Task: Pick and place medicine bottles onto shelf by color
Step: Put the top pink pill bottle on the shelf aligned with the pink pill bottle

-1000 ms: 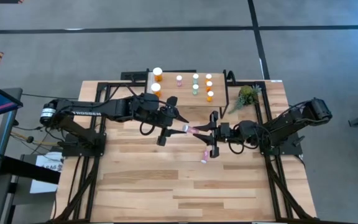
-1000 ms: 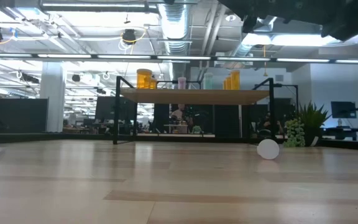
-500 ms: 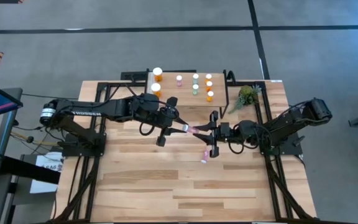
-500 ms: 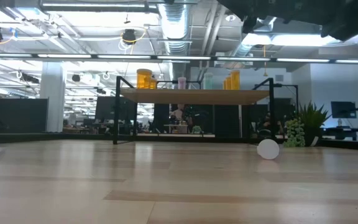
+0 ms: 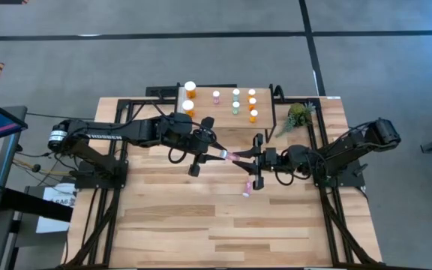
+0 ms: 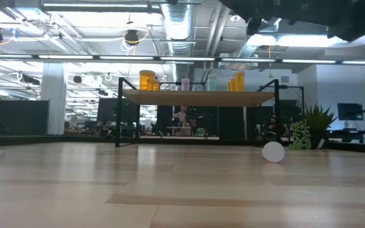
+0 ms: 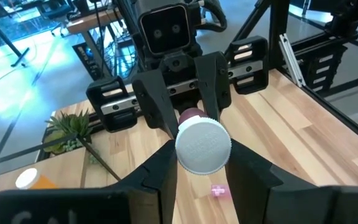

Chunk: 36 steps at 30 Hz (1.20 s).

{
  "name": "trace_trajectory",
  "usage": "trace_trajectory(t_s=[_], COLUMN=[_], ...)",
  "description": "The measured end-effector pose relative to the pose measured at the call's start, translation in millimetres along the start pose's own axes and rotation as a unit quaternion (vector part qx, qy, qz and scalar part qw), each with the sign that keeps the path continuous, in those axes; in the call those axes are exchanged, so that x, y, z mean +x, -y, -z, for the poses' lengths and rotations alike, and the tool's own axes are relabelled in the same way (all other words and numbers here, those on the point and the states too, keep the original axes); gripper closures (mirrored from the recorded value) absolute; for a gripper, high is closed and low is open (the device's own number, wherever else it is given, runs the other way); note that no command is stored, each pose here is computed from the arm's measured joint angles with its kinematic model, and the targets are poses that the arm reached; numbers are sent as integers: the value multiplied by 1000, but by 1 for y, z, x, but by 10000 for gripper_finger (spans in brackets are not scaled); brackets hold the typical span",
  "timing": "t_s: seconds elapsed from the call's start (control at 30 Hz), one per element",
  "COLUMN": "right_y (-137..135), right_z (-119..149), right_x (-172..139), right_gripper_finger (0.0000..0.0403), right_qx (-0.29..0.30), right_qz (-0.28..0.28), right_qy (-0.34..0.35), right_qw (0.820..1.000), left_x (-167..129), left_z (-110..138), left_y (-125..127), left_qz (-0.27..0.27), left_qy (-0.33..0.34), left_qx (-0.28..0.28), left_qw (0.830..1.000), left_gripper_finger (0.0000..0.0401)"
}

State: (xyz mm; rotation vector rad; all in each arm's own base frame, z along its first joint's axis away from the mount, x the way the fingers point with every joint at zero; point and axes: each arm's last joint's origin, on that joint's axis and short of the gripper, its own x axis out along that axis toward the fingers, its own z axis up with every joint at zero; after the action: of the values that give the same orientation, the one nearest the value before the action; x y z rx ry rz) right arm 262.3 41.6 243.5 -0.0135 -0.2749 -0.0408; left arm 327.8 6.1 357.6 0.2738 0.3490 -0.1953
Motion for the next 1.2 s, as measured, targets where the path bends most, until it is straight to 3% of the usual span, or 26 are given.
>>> trace_trajectory(t_s=[0.27, 0.63, 0.8, 1.07, 1.2], right_y=[6, 26, 34, 37, 37], right_z=[5, 21, 16, 0, -3], right_x=[1, 0, -6, -15, -16], right_gripper_finger=[255, 160, 153, 153, 153], right_qx=[13, 39, 33, 32, 33], right_qz=[16, 60, 74, 77, 77], right_qy=[-24, -118, -144, -147, -144], right_qw=[999, 990, 986, 986, 986], left_x=[0, -4, -8, -15, -29], left_z=[3, 16, 26, 42, 38], left_y=[-1, -13, -31, -58, -76], left_qz=[-13, -137, -242, -252, -272], left_qy=[-16, -104, -151, -166, -172], left_qx=[-2, -11, -39, -92, -115], left_qw=[1000, 985, 958, 949, 940], left_gripper_finger=[298, 298, 298, 298, 298])
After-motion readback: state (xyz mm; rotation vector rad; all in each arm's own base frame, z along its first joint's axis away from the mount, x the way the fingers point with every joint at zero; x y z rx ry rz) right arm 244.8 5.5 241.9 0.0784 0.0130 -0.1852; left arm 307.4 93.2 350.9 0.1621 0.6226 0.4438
